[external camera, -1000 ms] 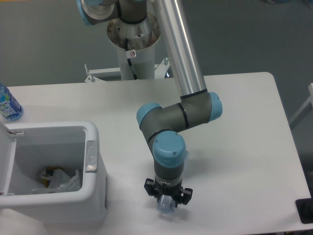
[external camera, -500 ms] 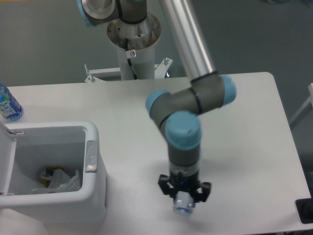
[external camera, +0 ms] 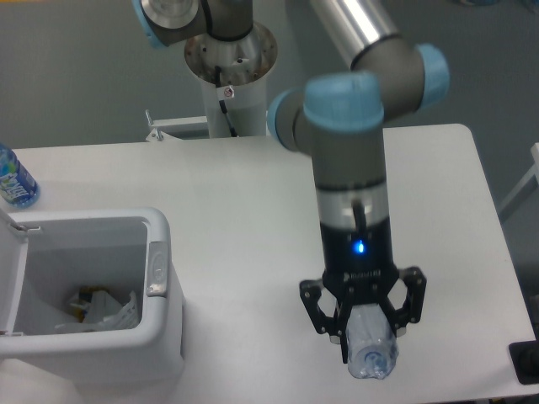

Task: Place the trash in the trash can
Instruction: 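Lift the bottle and carry it over the trash bin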

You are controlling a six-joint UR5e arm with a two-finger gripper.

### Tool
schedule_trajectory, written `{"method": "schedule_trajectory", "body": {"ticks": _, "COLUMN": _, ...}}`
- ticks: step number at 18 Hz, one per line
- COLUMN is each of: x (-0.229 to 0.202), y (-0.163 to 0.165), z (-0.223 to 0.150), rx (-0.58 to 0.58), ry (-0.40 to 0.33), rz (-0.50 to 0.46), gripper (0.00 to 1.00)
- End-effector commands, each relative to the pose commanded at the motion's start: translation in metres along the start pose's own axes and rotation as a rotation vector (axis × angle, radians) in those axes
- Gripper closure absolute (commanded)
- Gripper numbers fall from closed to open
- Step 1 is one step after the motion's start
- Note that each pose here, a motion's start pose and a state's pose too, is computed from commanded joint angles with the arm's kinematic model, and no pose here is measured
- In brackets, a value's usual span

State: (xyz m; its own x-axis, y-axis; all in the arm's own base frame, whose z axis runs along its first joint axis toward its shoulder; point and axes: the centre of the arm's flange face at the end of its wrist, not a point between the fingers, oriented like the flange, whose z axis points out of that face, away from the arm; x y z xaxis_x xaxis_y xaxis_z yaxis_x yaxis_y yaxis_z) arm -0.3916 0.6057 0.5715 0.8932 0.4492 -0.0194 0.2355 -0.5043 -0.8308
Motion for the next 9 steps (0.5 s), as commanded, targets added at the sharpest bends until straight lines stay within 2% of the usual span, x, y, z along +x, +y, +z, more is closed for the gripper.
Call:
{"method": "schedule_trajectory", "body": {"ticks": 4, "x": 0.053, "y": -0.023, "z": -0.037, "rx": 0.056, "ry": 0.056, "rz": -0.015, "gripper": 0.43}}
{"method": "schedule_trajectory", "body": {"ticks": 9, "x": 0.122, "y": -0.026, "z": -0.044, "rx": 0.063, "ry": 0.139, "rz": 0.036, "gripper": 0.43}}
